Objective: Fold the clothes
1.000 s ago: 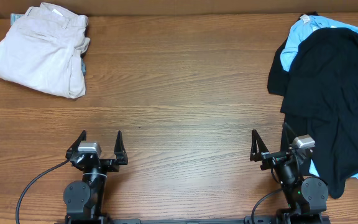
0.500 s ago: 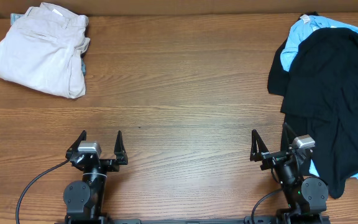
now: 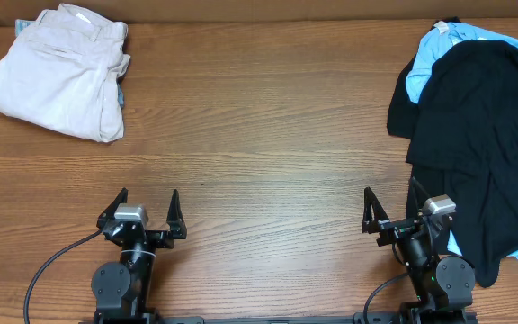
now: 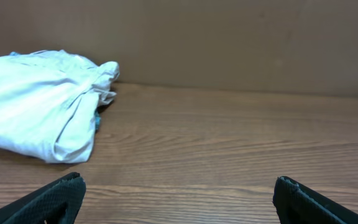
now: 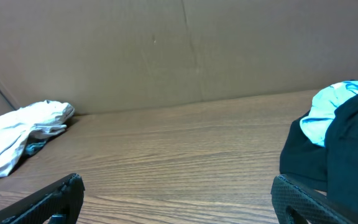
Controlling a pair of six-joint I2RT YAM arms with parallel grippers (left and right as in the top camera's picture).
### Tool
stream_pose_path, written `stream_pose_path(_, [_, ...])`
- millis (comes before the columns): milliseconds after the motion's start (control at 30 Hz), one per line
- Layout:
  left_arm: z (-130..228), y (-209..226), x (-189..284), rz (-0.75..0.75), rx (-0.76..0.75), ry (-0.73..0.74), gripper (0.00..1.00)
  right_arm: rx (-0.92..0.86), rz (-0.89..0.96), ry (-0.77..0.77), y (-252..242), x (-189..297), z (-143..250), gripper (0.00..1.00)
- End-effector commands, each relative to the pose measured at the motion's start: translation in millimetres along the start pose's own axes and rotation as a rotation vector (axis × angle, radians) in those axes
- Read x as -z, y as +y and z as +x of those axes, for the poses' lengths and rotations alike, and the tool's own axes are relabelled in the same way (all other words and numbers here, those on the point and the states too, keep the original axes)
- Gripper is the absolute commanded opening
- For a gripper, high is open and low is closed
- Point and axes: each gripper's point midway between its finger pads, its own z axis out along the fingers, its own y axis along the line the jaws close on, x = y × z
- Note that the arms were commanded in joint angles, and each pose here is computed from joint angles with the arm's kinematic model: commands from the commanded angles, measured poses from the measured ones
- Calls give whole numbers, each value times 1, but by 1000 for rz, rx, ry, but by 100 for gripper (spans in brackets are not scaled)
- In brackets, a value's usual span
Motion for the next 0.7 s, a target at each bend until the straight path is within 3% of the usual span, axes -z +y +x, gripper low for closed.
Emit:
stream_pose_path(0, [-3, -7, 0, 40, 11, -19, 100, 4, -7, -13, 1, 0, 0, 100])
stream_pose_path(333, [-32, -13, 5, 63, 5, -70, 100, 8, -12, -34, 3, 0, -6, 100])
stream_pose_path(667, [-93, -26, -9, 96, -30, 24, 100, 26, -29, -107, 10, 4, -34, 100])
